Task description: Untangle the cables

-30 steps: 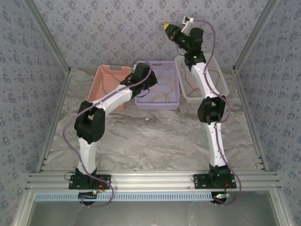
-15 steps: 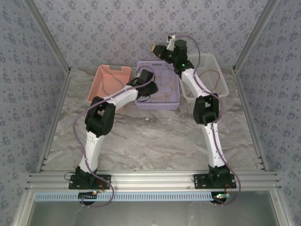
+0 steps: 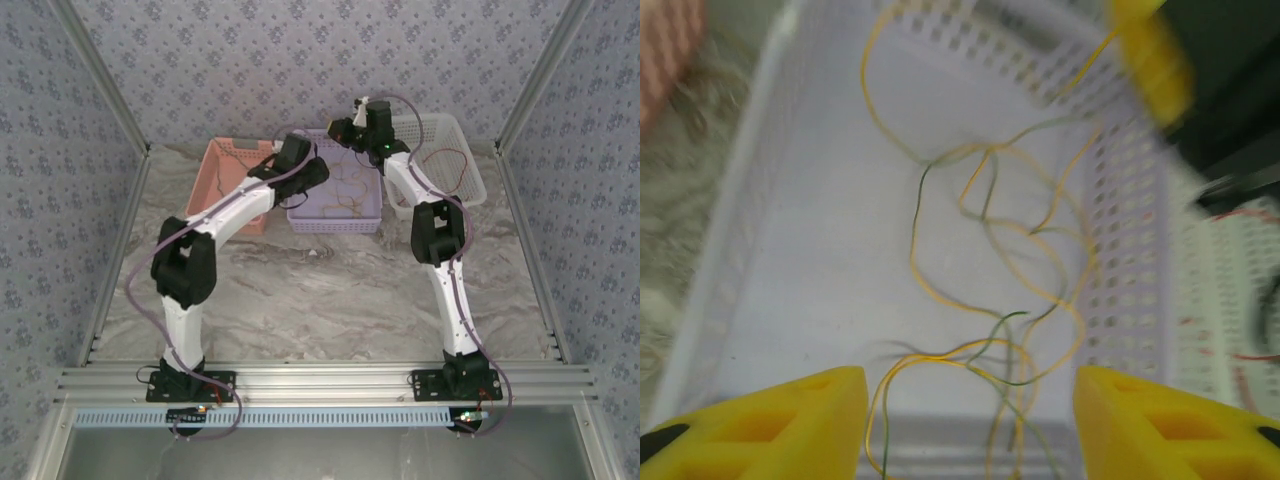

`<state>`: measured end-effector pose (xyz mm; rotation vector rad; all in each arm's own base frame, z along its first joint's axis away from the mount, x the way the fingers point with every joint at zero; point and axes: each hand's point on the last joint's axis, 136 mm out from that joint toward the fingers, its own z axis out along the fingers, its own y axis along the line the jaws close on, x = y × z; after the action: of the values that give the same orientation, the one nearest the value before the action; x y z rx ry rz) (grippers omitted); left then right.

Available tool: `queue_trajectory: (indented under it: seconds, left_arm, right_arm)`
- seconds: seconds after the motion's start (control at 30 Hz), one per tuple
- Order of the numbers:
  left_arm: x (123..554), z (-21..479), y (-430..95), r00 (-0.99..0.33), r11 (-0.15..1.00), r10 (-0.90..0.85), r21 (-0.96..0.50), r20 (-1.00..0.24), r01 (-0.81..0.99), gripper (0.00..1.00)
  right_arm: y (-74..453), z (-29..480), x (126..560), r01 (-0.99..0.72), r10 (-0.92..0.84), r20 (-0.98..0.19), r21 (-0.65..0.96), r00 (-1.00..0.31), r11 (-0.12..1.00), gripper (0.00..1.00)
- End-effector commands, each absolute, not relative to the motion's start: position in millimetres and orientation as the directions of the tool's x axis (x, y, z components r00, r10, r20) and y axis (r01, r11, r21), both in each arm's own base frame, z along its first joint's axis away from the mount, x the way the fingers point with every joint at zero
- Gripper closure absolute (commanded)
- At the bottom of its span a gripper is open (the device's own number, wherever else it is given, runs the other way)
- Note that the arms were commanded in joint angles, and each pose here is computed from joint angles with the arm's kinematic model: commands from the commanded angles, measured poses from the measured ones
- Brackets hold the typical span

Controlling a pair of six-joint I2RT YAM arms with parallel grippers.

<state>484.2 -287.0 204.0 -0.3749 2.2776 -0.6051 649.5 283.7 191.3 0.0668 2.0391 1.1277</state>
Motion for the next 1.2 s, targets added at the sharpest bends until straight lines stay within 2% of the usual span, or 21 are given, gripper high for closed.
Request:
queue_trajectory:
  seconds: [0.0, 0.13, 0.33, 0.37, 0.5, 0.57, 0.6, 0.73, 1.0, 1.1, 1.17]
  left_arm:
    - [472, 253, -256, -0.615, 0.852, -0.460, -0.513, -0.640, -0.103, 0.44]
    - [454, 272, -238, -0.599, 0.864, -0.446, -0.494, -0.665, -0.094, 0.44]
    - [422, 264, -217, -0.618, 0.876, -0.431, -0.468, -0.657, -0.114, 0.44]
    - [417, 263, -215, -0.620, 0.876, -0.432, -0.470, -0.656, -0.113, 0.44]
    - [397, 252, -196, -0.632, 0.875, -0.437, -0.465, -0.640, -0.134, 0.43]
    - [389, 251, -188, -0.629, 0.874, -0.442, -0.466, -0.640, -0.139, 0.43]
    - [385, 251, -183, -0.628, 0.874, -0.443, -0.465, -0.640, -0.143, 0.40]
    - [370, 252, -167, -0.635, 0.874, -0.445, -0.460, -0.632, -0.155, 0.38]
    - [341, 256, -119, -0.605, 0.847, -0.504, -0.490, -0.617, -0.205, 0.29]
    - [328, 262, -99, -0.589, 0.840, -0.518, -0.499, -0.620, -0.213, 0.22]
    - [319, 266, -86, -0.578, 0.834, -0.529, -0.506, -0.622, -0.219, 0.14]
  right_arm:
    - [284, 182, 643, -0.284, 0.348, -0.625, 0.689, -0.699, 0.667, 1.00]
    - [291, 163, 639, -0.257, 0.325, -0.602, 0.682, -0.729, 0.685, 1.00]
    - [305, 137, 632, -0.254, 0.275, -0.588, 0.659, -0.761, 0.708, 1.00]
    - [308, 135, 631, -0.257, 0.265, -0.585, 0.657, -0.766, 0.708, 0.96]
    - [318, 132, 624, -0.270, 0.220, -0.580, 0.638, -0.784, 0.721, 0.67]
    - [319, 138, 619, -0.280, 0.203, -0.591, 0.622, -0.781, 0.732, 0.57]
    - [318, 142, 617, -0.283, 0.197, -0.601, 0.608, -0.775, 0.742, 0.52]
    - [310, 175, 606, -0.309, 0.192, -0.667, 0.556, -0.720, 0.772, 0.41]
    - [269, 265, 566, -0.340, 0.219, -0.815, 0.447, -0.537, 0.827, 0.38]
    - [241, 293, 534, -0.333, 0.214, -0.867, 0.386, -0.450, 0.860, 0.37]
    - [220, 306, 506, -0.315, 0.194, -0.893, 0.335, -0.405, 0.888, 0.35]
